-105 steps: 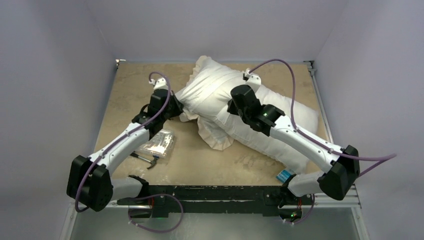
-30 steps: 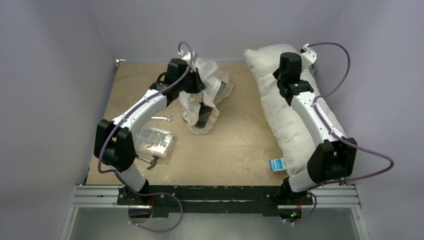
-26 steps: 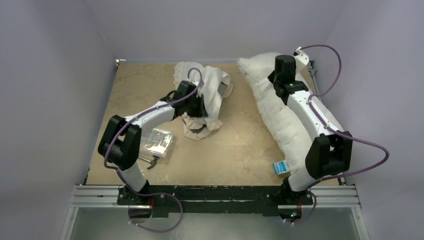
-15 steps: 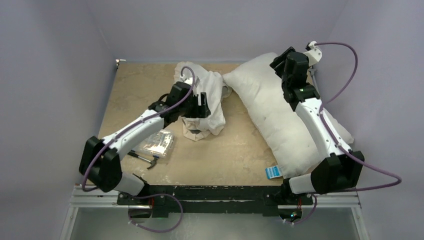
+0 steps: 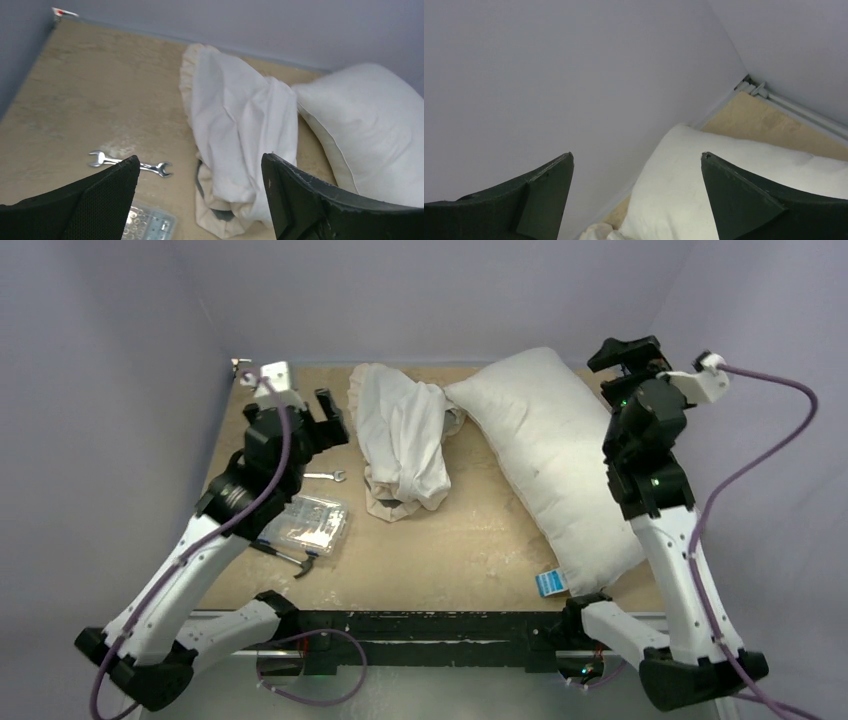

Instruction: Remove the pillowcase from the pillow

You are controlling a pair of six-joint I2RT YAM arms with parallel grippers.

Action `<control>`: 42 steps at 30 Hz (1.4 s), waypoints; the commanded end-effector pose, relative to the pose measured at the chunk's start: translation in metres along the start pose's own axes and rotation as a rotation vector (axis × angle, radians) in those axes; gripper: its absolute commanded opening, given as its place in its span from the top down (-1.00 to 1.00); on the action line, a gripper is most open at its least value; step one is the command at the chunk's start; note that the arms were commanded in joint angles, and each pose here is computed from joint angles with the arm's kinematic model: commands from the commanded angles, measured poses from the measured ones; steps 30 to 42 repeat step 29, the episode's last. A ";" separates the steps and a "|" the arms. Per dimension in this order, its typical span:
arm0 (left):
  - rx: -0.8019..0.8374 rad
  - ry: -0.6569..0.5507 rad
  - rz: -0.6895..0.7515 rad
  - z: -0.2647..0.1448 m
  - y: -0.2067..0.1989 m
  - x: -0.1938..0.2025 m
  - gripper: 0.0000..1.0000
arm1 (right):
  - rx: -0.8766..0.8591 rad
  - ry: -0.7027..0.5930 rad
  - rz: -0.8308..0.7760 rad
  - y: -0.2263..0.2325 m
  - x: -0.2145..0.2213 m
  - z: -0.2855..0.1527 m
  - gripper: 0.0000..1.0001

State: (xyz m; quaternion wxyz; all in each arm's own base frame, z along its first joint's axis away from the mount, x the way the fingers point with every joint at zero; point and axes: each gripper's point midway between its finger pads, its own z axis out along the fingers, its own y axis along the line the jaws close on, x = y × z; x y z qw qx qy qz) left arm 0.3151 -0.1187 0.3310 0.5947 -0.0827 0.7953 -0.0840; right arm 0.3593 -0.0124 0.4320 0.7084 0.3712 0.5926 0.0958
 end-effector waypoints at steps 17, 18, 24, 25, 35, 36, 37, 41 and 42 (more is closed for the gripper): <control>-0.457 -0.487 -0.141 -0.154 0.164 -0.077 -0.98 | 0.125 -0.367 0.181 -0.068 -0.100 -0.082 -0.96; -0.454 -0.488 -0.140 -0.156 0.165 -0.077 -0.98 | 0.125 -0.363 0.182 -0.068 -0.098 -0.081 -0.96; -0.426 -0.492 -0.148 -0.160 0.166 -0.074 -0.98 | 0.138 -0.351 0.194 -0.070 -0.090 -0.075 -0.95; -0.425 -0.490 -0.144 -0.160 0.166 -0.073 -0.98 | 0.140 -0.352 0.198 -0.070 -0.089 -0.074 -0.95; -0.431 -0.487 -0.137 -0.160 0.167 -0.072 -0.98 | 0.136 -0.350 0.209 -0.069 -0.086 -0.072 -0.95; -0.431 -0.487 -0.137 -0.160 0.167 -0.072 -0.98 | 0.136 -0.350 0.209 -0.069 -0.086 -0.072 -0.95; -0.431 -0.487 -0.137 -0.160 0.167 -0.072 -0.98 | 0.136 -0.350 0.209 -0.069 -0.086 -0.072 -0.95; -0.431 -0.487 -0.137 -0.160 0.167 -0.072 -0.98 | 0.136 -0.350 0.209 -0.069 -0.086 -0.072 -0.95; -0.431 -0.487 -0.137 -0.160 0.167 -0.072 -0.98 | 0.136 -0.350 0.209 -0.069 -0.086 -0.072 -0.95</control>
